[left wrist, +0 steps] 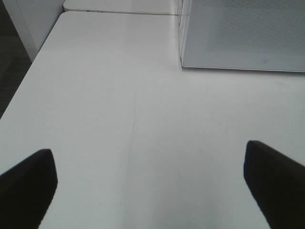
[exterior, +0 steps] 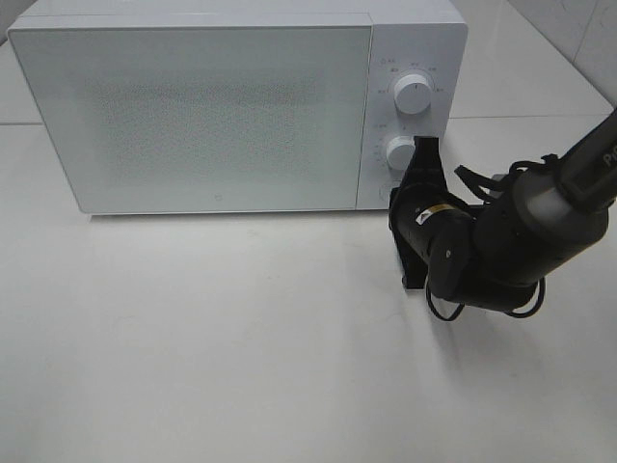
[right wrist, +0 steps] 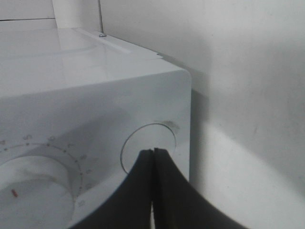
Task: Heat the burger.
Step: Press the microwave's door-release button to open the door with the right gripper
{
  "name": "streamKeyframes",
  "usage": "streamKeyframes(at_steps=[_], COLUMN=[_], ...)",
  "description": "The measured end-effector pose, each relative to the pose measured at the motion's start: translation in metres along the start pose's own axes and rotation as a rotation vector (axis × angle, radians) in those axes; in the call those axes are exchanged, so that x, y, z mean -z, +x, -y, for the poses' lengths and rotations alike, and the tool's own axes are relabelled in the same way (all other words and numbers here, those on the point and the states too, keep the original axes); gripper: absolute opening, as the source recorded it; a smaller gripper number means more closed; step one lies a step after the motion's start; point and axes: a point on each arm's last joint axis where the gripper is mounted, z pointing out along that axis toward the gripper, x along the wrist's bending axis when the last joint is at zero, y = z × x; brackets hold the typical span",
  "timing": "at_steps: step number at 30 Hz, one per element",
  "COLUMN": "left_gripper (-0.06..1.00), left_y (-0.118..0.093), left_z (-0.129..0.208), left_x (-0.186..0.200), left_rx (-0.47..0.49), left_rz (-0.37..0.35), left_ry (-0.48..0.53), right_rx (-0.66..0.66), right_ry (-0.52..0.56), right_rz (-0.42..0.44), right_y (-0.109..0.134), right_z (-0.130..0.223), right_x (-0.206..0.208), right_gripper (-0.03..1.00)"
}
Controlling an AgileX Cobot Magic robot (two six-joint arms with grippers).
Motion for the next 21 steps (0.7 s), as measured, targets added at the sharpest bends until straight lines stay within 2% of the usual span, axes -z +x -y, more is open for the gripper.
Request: streamKeyframes(at_steps=[21], left_gripper=[0.99], left_y=[0.000], left_z=[0.000], left_x=[0.000], left_rx=[0.000], left_rz=[-0.001], left_ry=[0.000], right_rx=[-0.021], right_ry=[-0.022], right_rz=[0.012], right_y=[-0.004], right_z=[0.004], right_x=[-0.020], right_gripper=[0.00])
